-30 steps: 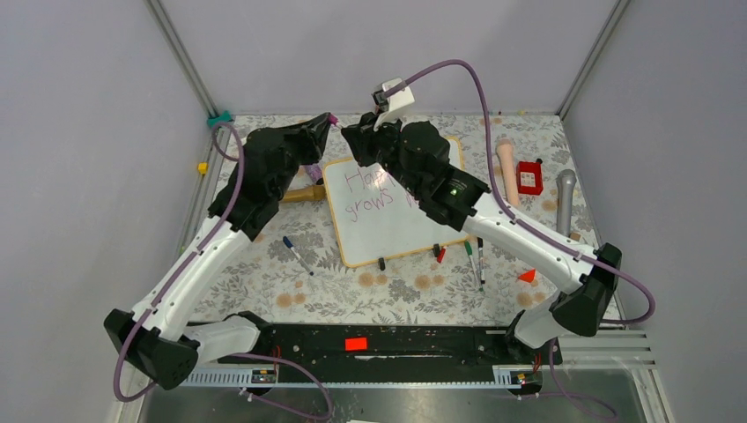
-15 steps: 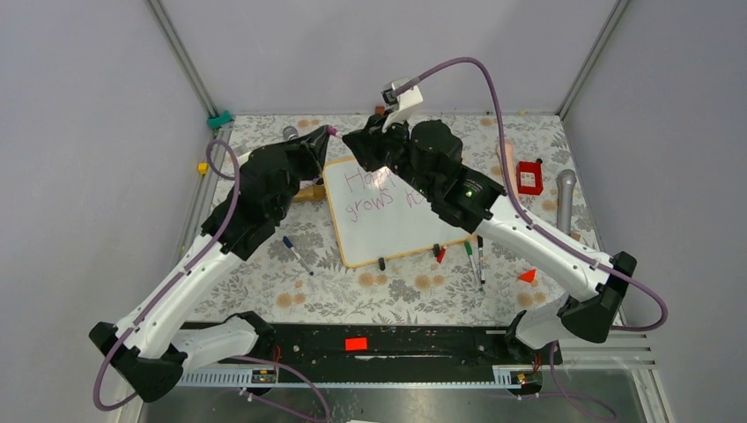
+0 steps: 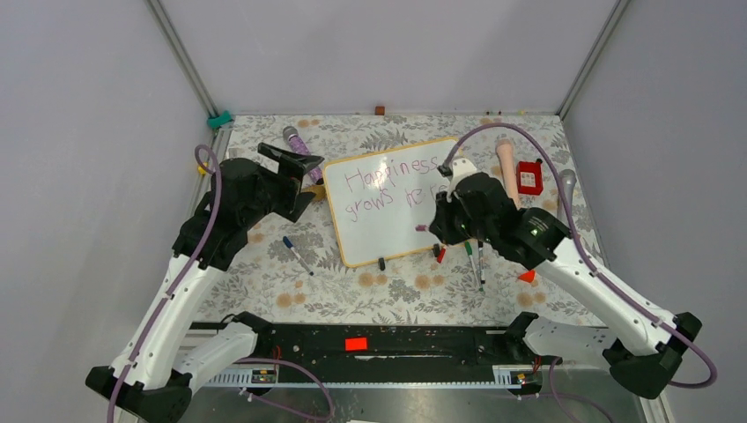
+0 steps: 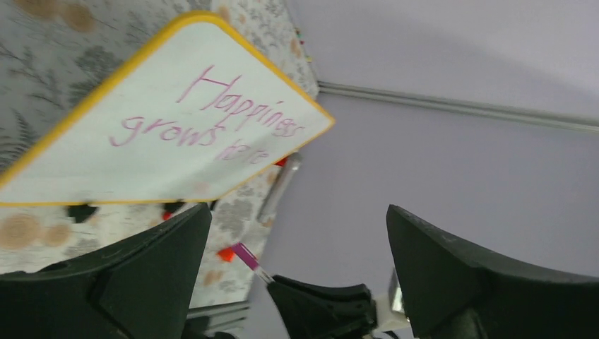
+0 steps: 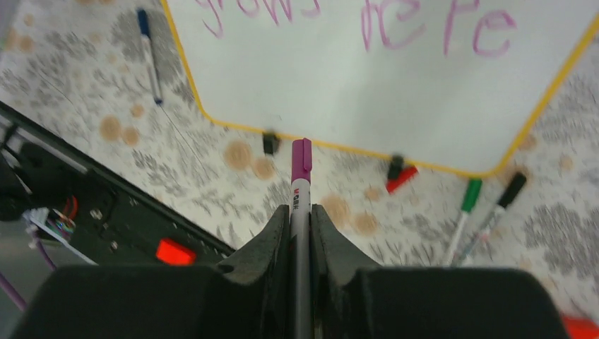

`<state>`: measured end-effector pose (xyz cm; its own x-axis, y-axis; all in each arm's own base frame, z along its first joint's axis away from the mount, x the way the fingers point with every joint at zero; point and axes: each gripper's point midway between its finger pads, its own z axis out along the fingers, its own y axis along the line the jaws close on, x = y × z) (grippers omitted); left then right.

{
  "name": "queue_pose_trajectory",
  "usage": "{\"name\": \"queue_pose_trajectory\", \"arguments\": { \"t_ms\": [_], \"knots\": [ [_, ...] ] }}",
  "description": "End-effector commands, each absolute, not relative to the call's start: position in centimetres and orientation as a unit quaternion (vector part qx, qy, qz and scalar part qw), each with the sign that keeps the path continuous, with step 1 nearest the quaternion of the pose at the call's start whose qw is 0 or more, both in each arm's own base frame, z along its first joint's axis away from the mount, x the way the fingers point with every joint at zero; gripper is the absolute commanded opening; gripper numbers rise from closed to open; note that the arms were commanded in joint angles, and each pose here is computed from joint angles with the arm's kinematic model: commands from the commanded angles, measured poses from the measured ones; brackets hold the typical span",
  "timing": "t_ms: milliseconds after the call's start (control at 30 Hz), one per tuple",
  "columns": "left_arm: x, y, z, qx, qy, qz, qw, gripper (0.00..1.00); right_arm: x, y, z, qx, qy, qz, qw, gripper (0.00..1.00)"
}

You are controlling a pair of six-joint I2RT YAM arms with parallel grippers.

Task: Write a sentence on the whiteboard
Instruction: Put down the whiteboard marker at the corner of the board.

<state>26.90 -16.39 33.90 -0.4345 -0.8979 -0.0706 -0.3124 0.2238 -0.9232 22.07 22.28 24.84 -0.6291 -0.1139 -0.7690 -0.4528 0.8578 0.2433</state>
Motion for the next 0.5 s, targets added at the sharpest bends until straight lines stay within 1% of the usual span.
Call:
{"name": "queue_pose_trajectory", "arguments": {
  "t_ms": [0, 67, 133, 167, 267, 367, 467],
  "knots": [
    [26.1, -15.8, 34.6, -0.317, 0.757, -0.424, 0.384, 0.96, 16.5, 16.5, 21.1, -0.18, 0.94, 0.116, 0.266, 0.0],
    [26.4, -15.6, 34.9, -0.296, 0.759, -0.416, 0.404, 0.96, 15.0, 14.8, 19.0, -0.187, 0.958, 0.071, 0.207, 0.0],
    [26.8, -15.5, 34.9, -0.285, 0.761, -0.408, 0.416, 0.96, 14.3, 13.7, 16.9, -0.189, 0.966, 0.039, 0.173, 0.0],
    [26.9, -15.5, 34.9, -0.281, 0.762, -0.405, 0.42, 0.96, 14.2, 13.6, 15.9, -0.187, 0.968, 0.032, 0.165, 0.0],
    [27.2, -15.3, 34.6, -0.275, 0.765, -0.395, 0.428, 0.96, 15.3, 13.9, 13.2, -0.173, 0.969, 0.019, 0.175, 0.0],
    [27.2, -15.2, 34.2, -0.267, 0.767, -0.389, 0.435, 0.95, 16.7, 13.5, 9.4, -0.16, 0.971, -0.032, 0.176, 0.0],
    [27.2, -14.2, 33.1, -0.277, 0.767, -0.368, 0.446, 0.94, 17.1, 12.9, 5.3, -0.138, 0.976, -0.091, 0.139, 0.0]
  ]
}}
